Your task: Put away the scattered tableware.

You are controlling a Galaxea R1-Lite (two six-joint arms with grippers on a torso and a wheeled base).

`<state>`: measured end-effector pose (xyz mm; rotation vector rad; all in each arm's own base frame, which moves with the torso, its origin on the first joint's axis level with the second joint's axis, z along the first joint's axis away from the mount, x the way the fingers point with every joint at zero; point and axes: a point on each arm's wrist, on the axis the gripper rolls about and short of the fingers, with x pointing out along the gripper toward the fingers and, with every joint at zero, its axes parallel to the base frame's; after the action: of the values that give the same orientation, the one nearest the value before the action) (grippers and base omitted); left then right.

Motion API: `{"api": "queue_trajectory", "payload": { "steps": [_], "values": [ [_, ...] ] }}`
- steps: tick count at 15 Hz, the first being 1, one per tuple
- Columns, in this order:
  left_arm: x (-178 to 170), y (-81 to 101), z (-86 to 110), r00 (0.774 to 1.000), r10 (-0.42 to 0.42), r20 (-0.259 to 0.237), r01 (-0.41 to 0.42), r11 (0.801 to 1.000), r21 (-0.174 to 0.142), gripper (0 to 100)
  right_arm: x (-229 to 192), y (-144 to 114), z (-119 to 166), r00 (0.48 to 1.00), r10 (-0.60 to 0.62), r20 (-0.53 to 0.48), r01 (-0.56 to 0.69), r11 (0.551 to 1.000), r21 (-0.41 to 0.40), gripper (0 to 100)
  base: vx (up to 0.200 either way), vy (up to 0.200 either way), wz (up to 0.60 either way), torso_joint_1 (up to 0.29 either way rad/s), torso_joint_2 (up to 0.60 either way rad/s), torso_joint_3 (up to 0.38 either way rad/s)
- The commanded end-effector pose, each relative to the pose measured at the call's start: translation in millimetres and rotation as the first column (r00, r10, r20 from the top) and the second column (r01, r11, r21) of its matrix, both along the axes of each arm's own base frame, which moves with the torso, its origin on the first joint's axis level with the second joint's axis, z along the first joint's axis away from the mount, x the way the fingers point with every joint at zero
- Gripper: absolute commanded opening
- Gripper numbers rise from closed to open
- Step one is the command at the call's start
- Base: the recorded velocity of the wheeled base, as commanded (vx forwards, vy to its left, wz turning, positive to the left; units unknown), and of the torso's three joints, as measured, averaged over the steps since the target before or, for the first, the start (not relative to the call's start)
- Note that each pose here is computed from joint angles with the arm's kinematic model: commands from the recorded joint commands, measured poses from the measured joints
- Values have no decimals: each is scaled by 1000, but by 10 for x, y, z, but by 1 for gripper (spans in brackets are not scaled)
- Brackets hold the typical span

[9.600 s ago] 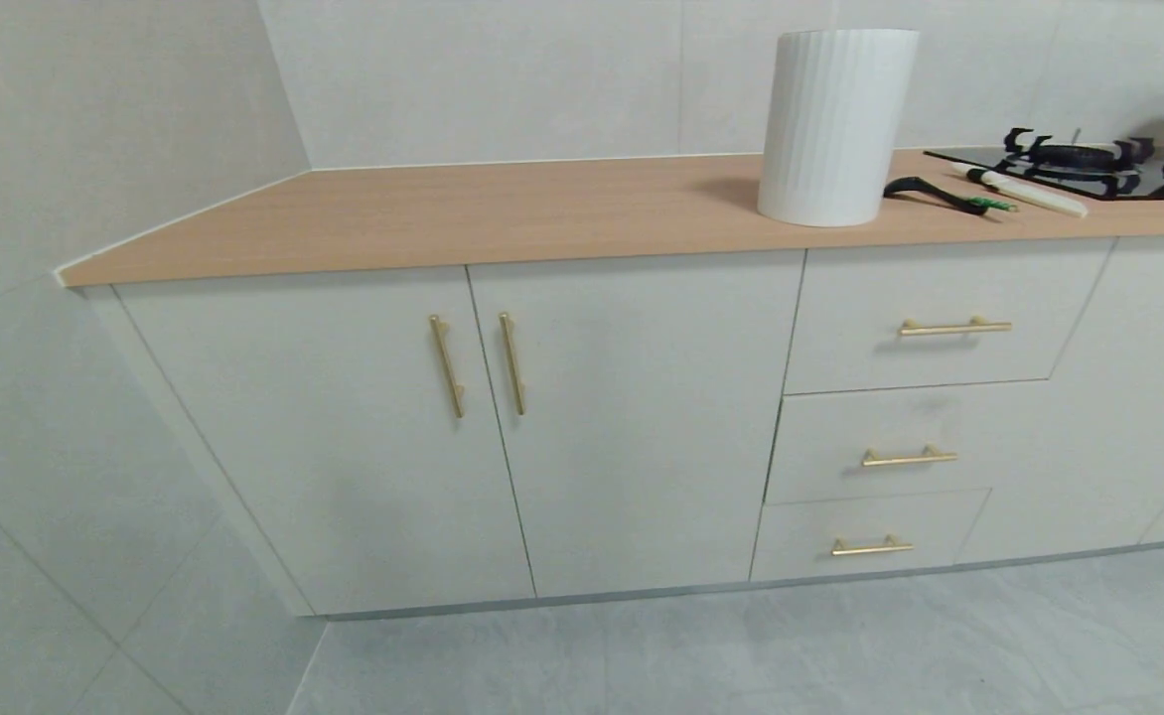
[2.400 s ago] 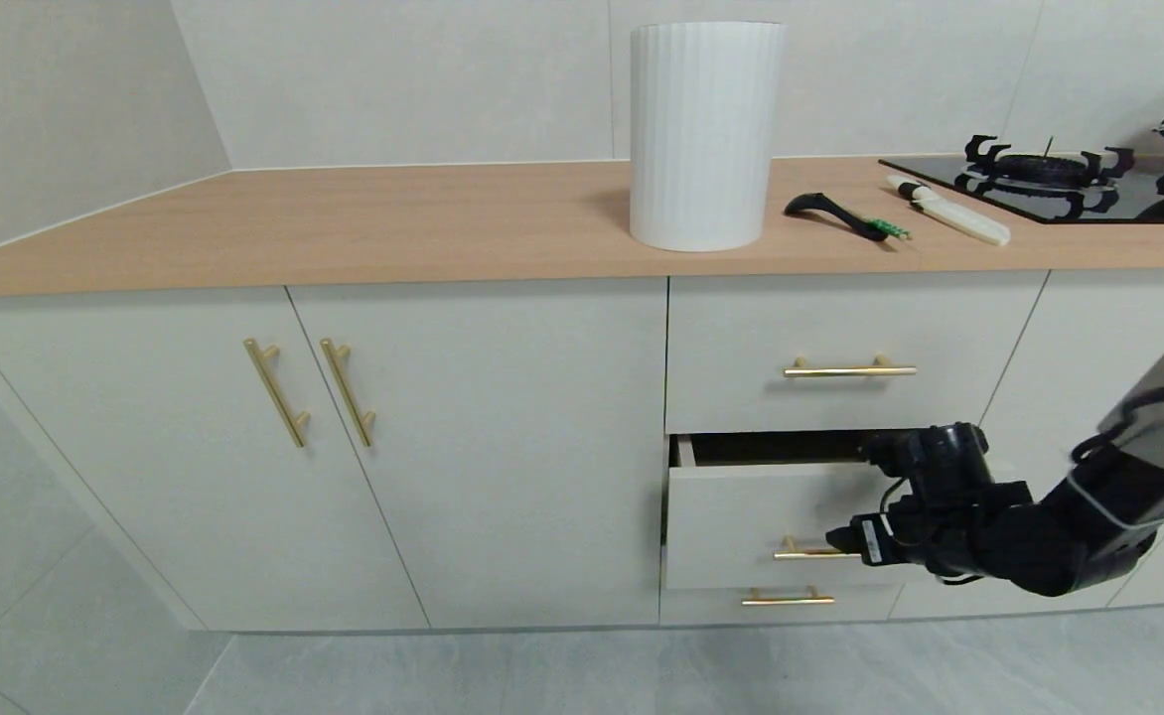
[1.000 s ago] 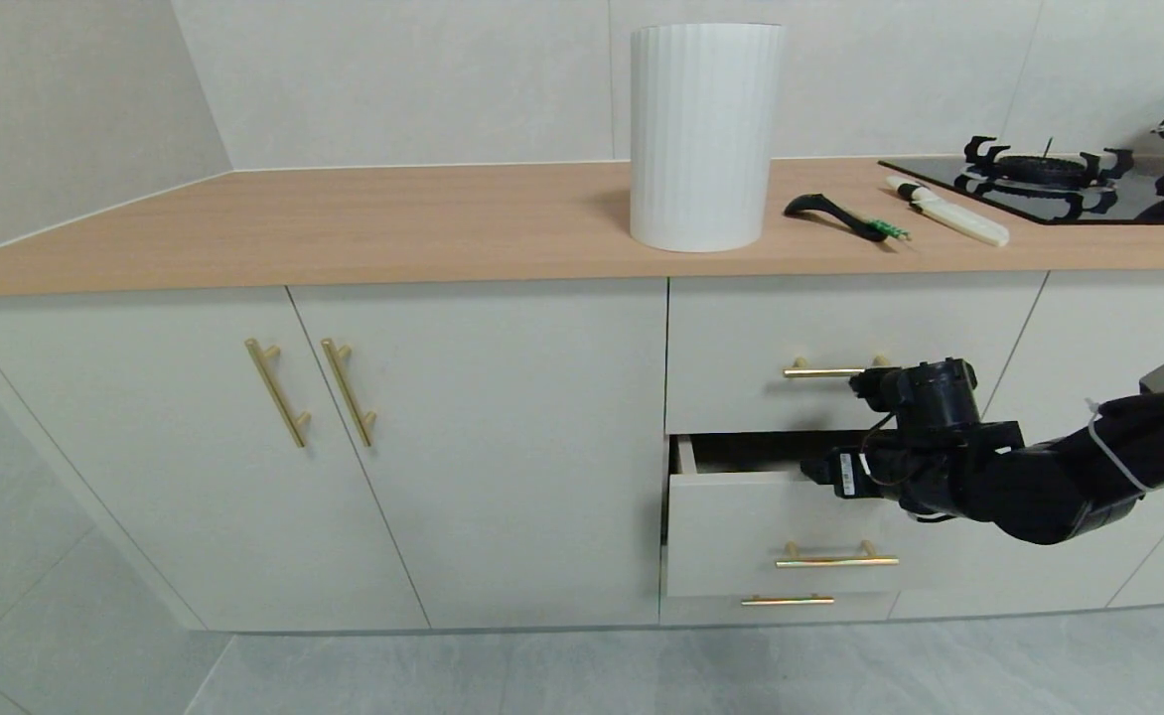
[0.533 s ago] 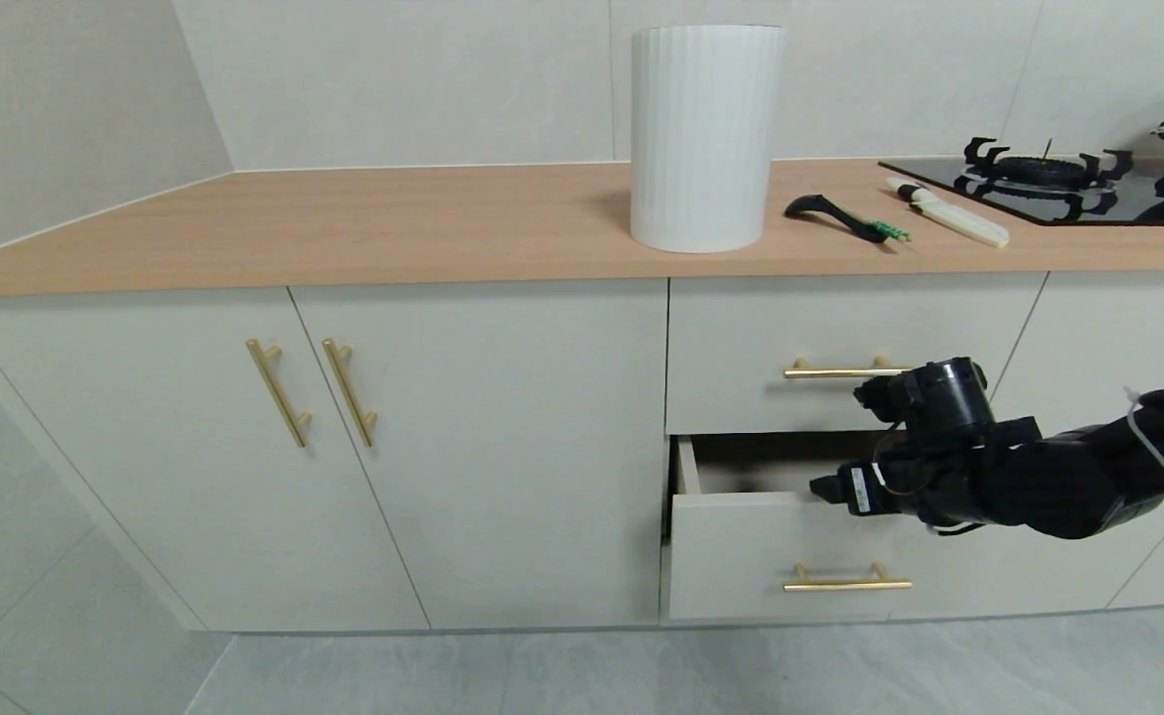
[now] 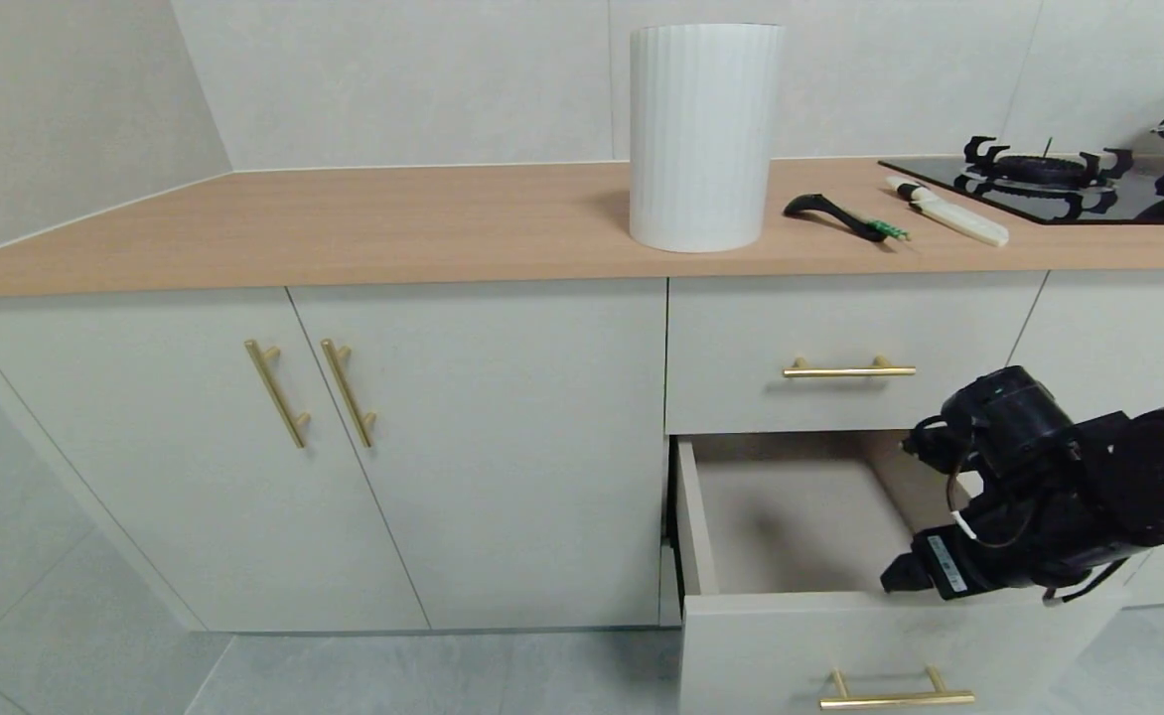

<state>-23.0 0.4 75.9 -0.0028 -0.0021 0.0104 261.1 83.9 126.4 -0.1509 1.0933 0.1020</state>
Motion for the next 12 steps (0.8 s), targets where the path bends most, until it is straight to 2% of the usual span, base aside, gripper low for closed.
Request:
{"api": "queue_trajectory", "payload": {
  "steps": [1, 4, 5, 7, 8, 9, 12],
  "values": [
    [0, 0, 0, 1000, 0, -1, 0, 1000, 0, 100, -279, -41, 302, 999, 32, 30, -33, 998, 48, 100, 0, 0, 0, 0, 0, 0],
    [0, 0, 0, 1000, 0, -1, 0, 1000, 0, 100, -419, 3, 445, 995, 79, 54, -84, 992, 93, 100, 0, 0, 0, 0, 0, 0],
    [0, 0, 0, 1000, 0, -1, 0, 1000, 0, 100, -369, 35, 376, 996, 82, 43, -86, 992, 91, 100, 0, 0, 0, 0, 0, 0],
    [0, 0, 0, 1000, 0, -1, 0, 1000, 0, 100, -179, 109, 72, 996, 77, -54, -74, 996, 57, 100, 0, 0, 0, 0, 0, 0],
    [0, 0, 0, 1000, 0, -1, 0, 1000, 0, 100, -139, 125, 7, 995, 76, -70, -72, 996, 54, 100, 0, 0, 0, 0, 0, 0],
    [0, 0, 0, 1000, 2, -1, -2, 1000, 0, 100, -30, 168, -179, 992, 75, -98, -71, 996, 45, 100, 0, 0, 0, 0, 0, 0],
    [0, 0, 0, 1000, 0, -1, 0, 1000, 0, 100, -7, 205, -338, 989, 83, -121, -79, 996, 38, 100, 0, 0, 0, 0, 0, 0]
  ]
}}
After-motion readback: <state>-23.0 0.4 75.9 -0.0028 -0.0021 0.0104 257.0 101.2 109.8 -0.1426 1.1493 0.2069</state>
